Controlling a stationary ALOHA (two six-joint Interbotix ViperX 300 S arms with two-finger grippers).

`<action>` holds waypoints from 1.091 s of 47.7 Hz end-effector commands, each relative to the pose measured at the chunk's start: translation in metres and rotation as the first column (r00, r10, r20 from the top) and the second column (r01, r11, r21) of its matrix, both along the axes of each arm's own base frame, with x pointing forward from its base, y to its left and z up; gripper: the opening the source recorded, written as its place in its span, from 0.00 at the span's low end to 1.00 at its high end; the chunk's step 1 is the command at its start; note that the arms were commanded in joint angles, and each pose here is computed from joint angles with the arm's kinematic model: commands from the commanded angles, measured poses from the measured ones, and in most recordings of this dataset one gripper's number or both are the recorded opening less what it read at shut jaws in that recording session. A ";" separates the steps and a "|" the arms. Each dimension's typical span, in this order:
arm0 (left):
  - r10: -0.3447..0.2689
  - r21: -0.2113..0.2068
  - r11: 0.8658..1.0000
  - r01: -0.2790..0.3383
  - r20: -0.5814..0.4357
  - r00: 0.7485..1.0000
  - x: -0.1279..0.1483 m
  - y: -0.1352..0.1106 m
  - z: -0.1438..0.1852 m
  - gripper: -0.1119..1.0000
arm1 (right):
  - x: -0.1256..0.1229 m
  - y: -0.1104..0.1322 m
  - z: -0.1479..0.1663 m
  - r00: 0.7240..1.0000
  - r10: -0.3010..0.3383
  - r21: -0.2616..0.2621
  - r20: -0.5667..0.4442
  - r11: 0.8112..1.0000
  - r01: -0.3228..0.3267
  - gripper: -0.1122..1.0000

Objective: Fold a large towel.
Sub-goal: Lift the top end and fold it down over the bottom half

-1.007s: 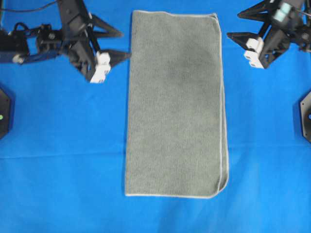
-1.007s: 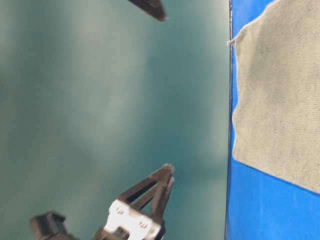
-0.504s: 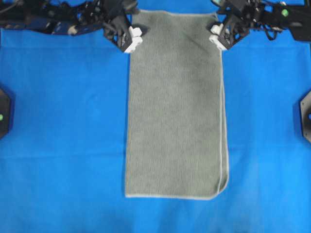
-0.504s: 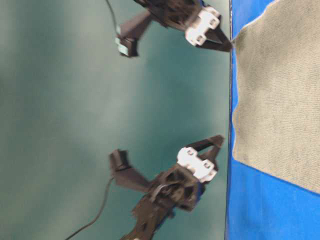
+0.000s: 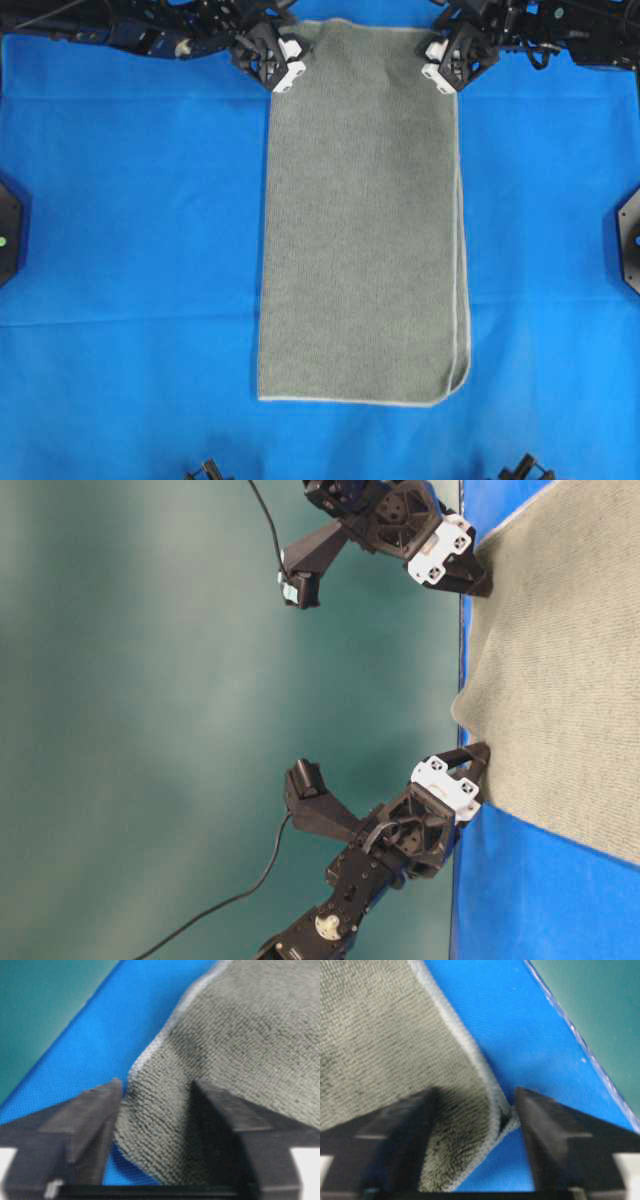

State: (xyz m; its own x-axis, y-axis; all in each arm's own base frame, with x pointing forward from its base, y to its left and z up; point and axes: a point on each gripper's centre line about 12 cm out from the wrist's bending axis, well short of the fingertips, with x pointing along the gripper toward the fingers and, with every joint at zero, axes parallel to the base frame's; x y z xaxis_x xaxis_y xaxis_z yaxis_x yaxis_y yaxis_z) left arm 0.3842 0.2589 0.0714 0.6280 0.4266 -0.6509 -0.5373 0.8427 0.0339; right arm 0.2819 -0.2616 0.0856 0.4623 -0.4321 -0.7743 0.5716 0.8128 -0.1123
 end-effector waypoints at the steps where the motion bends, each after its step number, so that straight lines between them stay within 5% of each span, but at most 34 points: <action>1: -0.016 0.021 1.000 0.016 -0.013 1.000 0.003 0.005 0.006 0.50 | -0.003 -0.008 0.002 1.000 -0.002 -0.017 -0.010 1.000 0.002 0.55; 10: -0.087 0.051 0.995 0.092 -0.095 0.992 0.004 0.003 0.014 0.15 | -0.005 -0.006 0.003 1.000 0.004 -0.021 -0.015 1.000 -0.005 0.13; 18: -0.080 0.081 0.993 0.088 -0.100 0.992 -0.001 0.017 0.042 0.14 | -0.006 -0.007 0.020 1.000 -0.007 -0.049 0.006 0.999 0.007 0.13; 34: -0.065 0.245 0.967 0.068 -0.022 0.998 -0.020 0.038 0.129 0.14 | -0.011 -0.018 0.101 0.994 -0.054 -0.189 0.090 0.980 0.070 0.13; 42: -0.108 0.256 0.961 0.105 -0.001 0.994 -0.024 0.009 0.161 0.14 | -0.012 -0.003 0.145 0.989 -0.036 -0.253 0.145 0.965 0.073 0.13; 52: -0.223 0.271 0.939 0.212 0.010 0.975 -0.037 -0.058 0.184 0.14 | -0.018 0.064 0.172 0.991 0.048 -0.279 0.128 0.960 -0.011 0.13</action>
